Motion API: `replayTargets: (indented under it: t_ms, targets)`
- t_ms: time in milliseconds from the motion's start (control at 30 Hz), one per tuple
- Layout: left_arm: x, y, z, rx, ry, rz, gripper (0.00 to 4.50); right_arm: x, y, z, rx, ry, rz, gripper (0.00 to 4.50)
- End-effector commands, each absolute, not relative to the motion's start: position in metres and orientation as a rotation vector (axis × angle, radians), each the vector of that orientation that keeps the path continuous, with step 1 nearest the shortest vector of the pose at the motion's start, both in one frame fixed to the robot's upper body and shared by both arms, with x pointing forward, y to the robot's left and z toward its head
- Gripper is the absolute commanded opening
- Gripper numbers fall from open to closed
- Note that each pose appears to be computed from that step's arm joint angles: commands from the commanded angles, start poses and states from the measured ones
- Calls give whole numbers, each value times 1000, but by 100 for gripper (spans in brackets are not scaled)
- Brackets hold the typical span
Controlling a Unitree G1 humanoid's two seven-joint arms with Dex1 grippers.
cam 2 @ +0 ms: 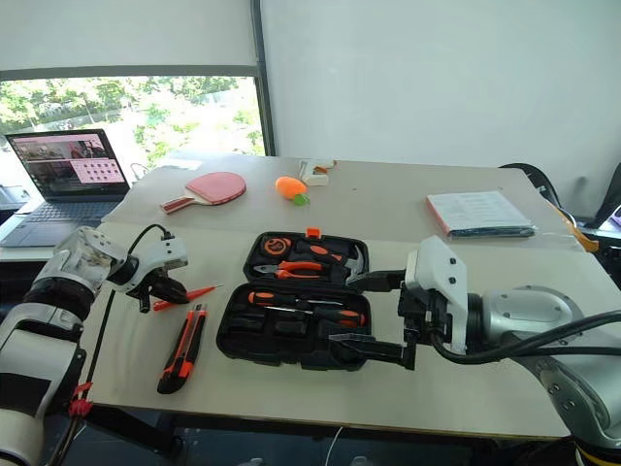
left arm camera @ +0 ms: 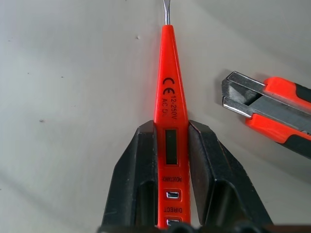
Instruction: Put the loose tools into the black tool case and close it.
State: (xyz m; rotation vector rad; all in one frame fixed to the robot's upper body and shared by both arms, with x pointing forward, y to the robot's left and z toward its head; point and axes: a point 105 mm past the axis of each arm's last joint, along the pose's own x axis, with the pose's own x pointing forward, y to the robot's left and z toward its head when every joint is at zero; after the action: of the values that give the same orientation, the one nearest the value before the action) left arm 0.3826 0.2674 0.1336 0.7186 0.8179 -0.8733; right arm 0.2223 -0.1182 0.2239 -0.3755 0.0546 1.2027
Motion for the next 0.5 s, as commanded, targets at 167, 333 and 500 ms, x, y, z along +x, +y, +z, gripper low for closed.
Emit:
replayTargets:
  t_ms: [167,333,500]
  targets:
    - [394,260,193,822,640,-868,44,214,-128,226,-379,26,1143,450]
    - [388,198,218,879,500,-1108,44,213,-134,219,-375,57,1121,450]
    - [357,131,211,937,439,-1372,44,214,-135,215,-386,69,1116,450]
